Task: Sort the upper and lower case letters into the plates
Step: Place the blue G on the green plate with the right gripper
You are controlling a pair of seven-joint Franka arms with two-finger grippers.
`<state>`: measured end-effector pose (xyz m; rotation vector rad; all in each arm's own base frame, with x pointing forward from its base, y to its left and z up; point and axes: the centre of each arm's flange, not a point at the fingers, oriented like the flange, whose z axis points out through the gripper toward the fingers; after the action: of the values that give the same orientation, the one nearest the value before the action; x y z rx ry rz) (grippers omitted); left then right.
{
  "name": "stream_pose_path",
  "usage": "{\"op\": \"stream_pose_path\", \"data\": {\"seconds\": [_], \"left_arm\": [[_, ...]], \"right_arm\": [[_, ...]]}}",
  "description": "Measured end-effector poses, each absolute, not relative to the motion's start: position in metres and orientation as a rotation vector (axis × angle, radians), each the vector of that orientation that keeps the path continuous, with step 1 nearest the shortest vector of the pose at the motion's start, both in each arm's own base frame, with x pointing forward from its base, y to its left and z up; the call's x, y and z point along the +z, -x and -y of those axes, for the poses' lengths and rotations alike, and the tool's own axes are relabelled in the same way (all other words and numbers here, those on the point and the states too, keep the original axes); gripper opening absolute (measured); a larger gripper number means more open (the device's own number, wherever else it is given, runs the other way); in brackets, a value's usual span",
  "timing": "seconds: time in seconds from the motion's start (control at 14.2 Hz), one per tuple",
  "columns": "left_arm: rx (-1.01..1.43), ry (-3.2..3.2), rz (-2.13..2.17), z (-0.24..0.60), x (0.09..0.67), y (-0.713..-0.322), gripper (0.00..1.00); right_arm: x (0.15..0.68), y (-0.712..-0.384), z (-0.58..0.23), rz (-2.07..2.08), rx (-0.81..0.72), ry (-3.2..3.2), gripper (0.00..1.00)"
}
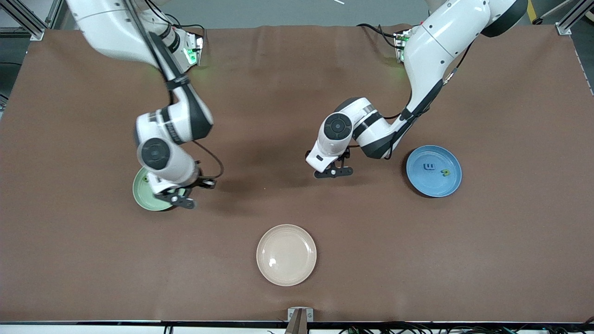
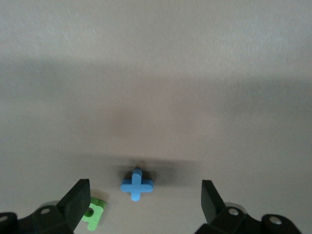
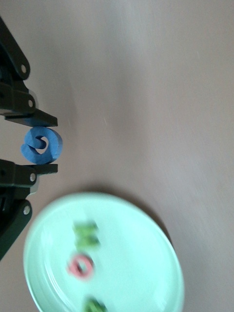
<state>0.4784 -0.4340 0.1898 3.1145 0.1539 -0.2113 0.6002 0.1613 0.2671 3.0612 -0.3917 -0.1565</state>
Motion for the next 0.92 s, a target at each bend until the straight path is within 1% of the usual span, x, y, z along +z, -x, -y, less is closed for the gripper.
{"op": "stream_pose_path", "data": {"seconds": [0.14,0.35,0.49,0.7,0.77,0.85,0.92], "left_arm": [[-0.223,-3.123,-0.162,0.436,0.184,-0.473,1.0],[-0.237,-3.13,-0.169,0.434,0.176,-0.467,1.0],[-0.24,-3.13,-0.18,0.433,0.174,-0.465,1.0],[-0.237,-3.13,-0.204,0.432,0.173,-0.466,0.99],[-0.235,-3.132,-0.211,0.43,0.172,-0.468,0.93],[-0.233,-3.133,-0.216,0.428,0.171,-0.469,0.84],[-0.231,-3.133,-0.219,0.427,0.171,-0.47,0.84]], "right_arm": [[0.26,-0.606,-0.103,0.337,-0.183,-3.074,0.35],[0.254,-0.61,-0.04,0.264,-0.166,-3.101,0.35],[0.245,-0.609,-0.022,0.242,-0.13,-3.111,0.35],[0.215,-0.598,-0.024,0.228,-0.103,-3.117,0.35],[0.205,-0.595,-0.025,0.225,-0.113,-3.117,0.35],[0.198,-0.594,-0.025,0.225,-0.125,-3.115,0.35],[0.195,-0.593,-0.025,0.225,-0.131,-3.115,0.35]]}}
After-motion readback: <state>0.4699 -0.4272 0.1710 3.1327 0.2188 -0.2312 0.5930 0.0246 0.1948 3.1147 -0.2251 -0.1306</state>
